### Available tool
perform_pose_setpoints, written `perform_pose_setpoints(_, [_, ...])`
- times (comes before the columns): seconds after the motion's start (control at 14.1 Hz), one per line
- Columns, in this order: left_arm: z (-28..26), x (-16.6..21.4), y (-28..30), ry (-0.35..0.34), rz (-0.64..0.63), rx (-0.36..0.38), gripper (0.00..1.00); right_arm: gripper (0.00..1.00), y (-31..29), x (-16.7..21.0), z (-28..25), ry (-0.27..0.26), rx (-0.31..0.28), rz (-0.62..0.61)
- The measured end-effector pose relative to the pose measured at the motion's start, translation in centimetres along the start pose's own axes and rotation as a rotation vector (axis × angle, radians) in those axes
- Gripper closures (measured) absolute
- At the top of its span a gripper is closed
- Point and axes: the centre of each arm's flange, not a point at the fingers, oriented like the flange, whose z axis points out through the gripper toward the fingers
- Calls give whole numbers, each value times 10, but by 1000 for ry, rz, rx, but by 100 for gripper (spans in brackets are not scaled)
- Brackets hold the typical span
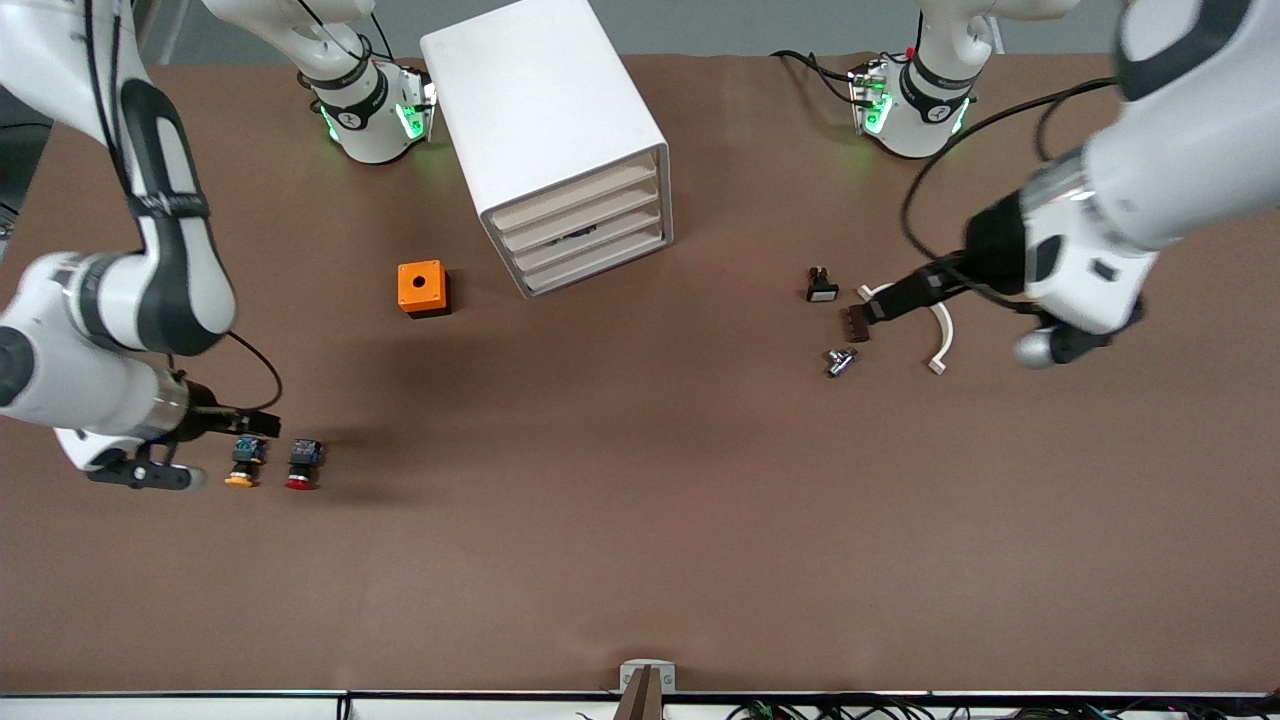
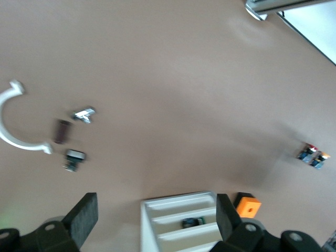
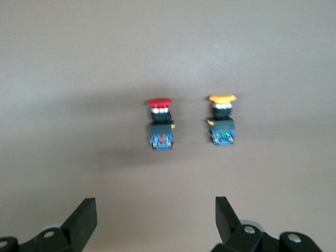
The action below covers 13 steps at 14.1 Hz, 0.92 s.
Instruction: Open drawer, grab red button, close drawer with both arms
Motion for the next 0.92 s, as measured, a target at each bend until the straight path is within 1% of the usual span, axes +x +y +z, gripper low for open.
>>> perform_pose_setpoints(0.14, [-19,15,-34,-3,50,12,0,0,1,-16,-54,-21,7,-7])
perform_pose_setpoints(0.28, [-24,30,-63,1,101,58,0,0,0,-33,-96,-57,11,-13])
perform_pose_setpoints(0.35, [-22,35,-72,4,126,88,0,0,1,-40,-111,-65,12,-16])
perform_pose_setpoints(0.57, [-3,46,-88,-11,174,160,0,0,2,-53,-143,-39,14,-43])
perform_pose_setpoints(0.78, [20,62,-110,-30,195,187,0,0,3,-60,-161,-9,17,-47])
perform_pose_setpoints(0.85, [27,68,-118,-22,199,201,0,0,3,-62,-166,-7,17,-48])
perform_pose_setpoints(0.92, [35,72,-124,-7,203,218,0,0,3,-64,-171,-17,17,-48])
